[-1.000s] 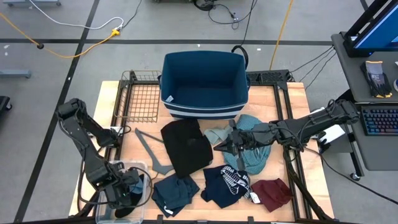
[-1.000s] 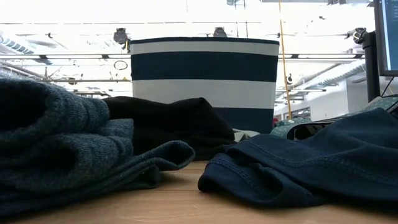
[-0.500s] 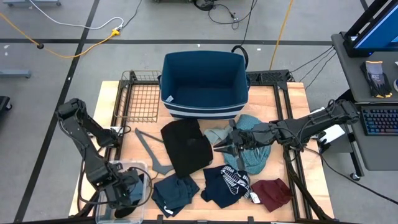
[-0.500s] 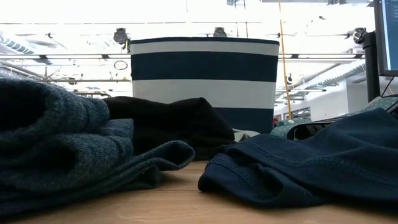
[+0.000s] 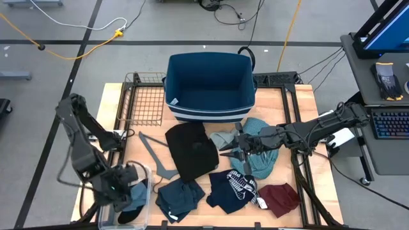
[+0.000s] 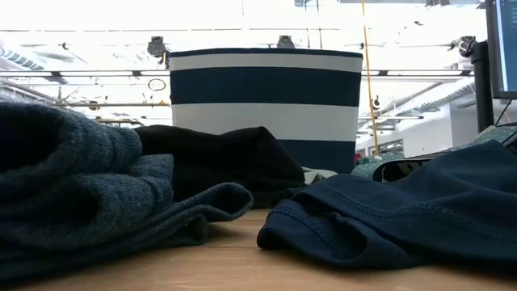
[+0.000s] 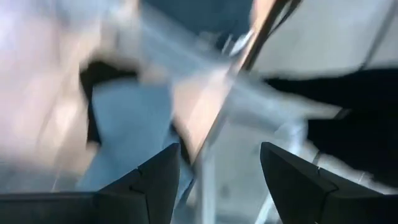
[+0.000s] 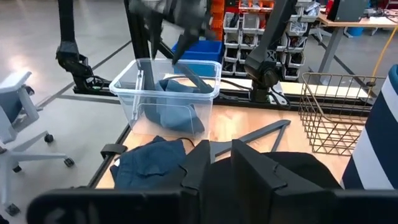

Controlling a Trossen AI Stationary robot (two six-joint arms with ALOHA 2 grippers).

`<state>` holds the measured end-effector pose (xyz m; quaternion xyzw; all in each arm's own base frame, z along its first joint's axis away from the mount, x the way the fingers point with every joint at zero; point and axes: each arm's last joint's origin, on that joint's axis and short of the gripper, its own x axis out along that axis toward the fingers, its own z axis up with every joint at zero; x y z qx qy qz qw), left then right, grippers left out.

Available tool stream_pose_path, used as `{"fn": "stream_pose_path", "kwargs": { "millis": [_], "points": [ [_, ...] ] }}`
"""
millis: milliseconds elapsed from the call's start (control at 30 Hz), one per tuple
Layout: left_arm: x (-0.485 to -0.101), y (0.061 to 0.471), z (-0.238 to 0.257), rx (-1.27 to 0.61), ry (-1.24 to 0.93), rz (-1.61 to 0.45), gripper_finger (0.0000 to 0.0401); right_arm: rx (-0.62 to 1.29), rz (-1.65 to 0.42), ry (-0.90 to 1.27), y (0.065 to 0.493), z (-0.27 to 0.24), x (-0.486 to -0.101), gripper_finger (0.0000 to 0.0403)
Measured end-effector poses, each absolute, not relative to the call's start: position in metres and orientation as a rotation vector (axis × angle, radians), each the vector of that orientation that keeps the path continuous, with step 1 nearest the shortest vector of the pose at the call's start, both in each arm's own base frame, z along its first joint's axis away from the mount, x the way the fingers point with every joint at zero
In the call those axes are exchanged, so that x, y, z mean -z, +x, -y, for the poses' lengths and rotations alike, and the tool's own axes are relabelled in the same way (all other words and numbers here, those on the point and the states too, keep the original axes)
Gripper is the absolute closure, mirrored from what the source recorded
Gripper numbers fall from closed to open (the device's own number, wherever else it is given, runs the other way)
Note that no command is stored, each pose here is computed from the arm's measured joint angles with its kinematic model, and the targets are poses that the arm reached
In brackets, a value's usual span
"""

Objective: Pick & Place Cloths
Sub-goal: Put the gray sock into the transparent container

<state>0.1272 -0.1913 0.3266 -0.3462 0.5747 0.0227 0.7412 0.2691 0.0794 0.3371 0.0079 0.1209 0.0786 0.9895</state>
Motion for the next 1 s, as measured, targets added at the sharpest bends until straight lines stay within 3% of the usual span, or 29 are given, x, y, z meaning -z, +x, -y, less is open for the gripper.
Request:
{"fn": "stream_pose_path", "kwargs": {
  "millis": [200, 533, 1000],
  "points": [
    [-0.365, 0.121, 0.167, -0.006, -0.722, -0.928, 0.0176, -0.129, -0.299, -0.012, 0.272, -0.081, -0.329, 0.0349],
    [-0.399, 0.114, 0.127, 0.003, -0.551, -0.558, 0.0176, -0.118, -0.468, -0.107, 0.277, -0.083, -0.304, 0.0349],
    [-0.421, 0.116, 0.088, 0.026, -0.385, -0.393, 0.0176, -0.095, -0.704, -0.179, 0.273, -0.073, -0.279, 0.0349]
  ]
}}
